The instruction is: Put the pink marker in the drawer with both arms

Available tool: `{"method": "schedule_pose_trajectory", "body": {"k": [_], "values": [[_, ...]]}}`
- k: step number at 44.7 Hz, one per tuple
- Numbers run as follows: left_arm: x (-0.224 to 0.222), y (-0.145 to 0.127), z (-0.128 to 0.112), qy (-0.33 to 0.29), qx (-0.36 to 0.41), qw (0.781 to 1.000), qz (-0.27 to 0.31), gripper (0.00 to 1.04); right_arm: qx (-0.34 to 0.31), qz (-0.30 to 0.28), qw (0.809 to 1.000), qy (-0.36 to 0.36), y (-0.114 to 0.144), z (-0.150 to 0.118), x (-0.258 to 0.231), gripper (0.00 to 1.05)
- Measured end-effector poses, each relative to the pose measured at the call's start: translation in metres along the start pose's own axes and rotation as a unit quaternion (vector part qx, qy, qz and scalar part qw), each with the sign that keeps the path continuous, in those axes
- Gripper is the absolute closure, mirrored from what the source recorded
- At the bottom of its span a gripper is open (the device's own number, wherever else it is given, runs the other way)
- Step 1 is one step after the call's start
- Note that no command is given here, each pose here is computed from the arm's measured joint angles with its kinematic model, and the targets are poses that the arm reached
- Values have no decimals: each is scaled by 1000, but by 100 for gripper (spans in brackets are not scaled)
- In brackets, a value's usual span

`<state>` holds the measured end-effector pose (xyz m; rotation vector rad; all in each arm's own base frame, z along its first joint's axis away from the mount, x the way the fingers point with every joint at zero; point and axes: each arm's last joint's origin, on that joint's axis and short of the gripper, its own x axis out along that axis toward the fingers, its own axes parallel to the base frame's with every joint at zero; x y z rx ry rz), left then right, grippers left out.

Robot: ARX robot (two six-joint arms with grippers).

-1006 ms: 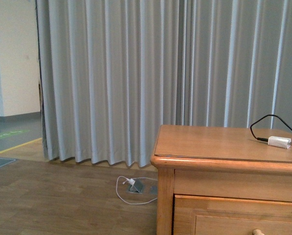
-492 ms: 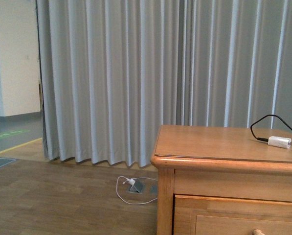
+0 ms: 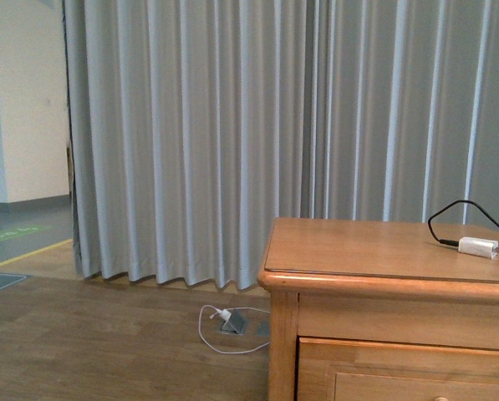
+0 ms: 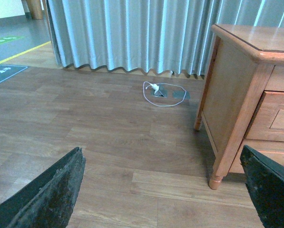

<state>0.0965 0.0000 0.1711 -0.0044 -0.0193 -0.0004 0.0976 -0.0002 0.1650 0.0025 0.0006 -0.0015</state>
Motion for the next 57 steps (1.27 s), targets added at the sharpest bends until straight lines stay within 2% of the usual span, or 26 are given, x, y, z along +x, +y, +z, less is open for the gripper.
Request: {"method": "schedule_pose_trajectory", "body": {"k": [57], "values": [[0, 0, 0, 0, 0, 1000, 0, 6, 0, 0, 1000, 0, 0, 0, 0, 8]]}}
